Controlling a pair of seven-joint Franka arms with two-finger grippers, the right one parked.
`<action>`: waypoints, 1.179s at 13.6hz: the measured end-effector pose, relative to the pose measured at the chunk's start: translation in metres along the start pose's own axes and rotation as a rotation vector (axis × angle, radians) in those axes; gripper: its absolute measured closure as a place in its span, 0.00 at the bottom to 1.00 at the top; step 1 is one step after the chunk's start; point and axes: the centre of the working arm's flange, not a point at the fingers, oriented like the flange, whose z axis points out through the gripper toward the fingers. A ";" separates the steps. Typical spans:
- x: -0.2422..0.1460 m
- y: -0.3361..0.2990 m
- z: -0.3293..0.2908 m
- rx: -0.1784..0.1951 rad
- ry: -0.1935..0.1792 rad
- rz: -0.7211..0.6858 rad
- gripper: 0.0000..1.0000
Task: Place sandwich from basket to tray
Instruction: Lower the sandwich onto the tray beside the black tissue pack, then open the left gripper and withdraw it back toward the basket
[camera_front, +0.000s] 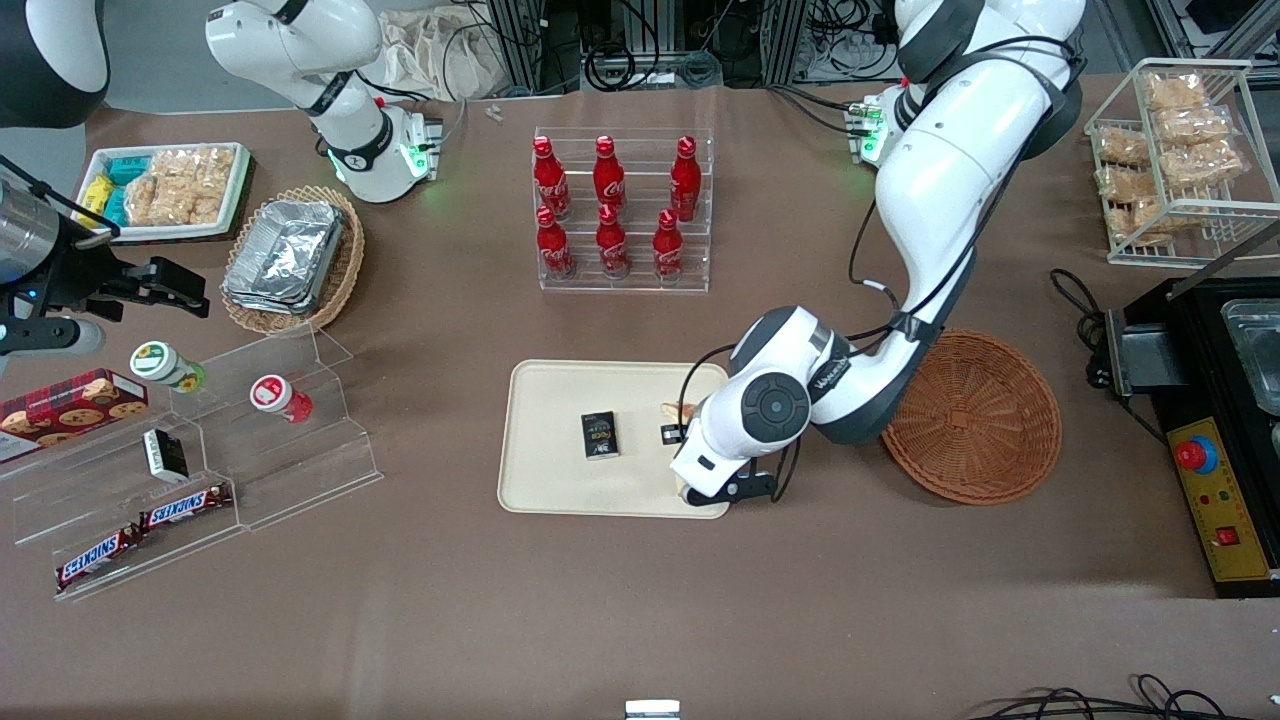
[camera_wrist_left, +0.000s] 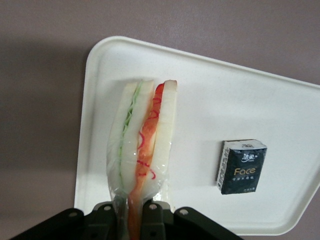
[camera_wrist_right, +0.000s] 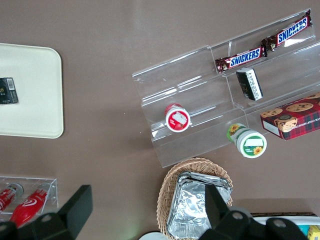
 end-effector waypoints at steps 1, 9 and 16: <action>0.002 -0.002 0.003 0.002 -0.002 -0.002 0.85; 0.008 -0.008 0.010 0.006 -0.007 -0.010 0.35; 0.032 -0.030 -0.056 -0.009 0.042 -0.058 0.00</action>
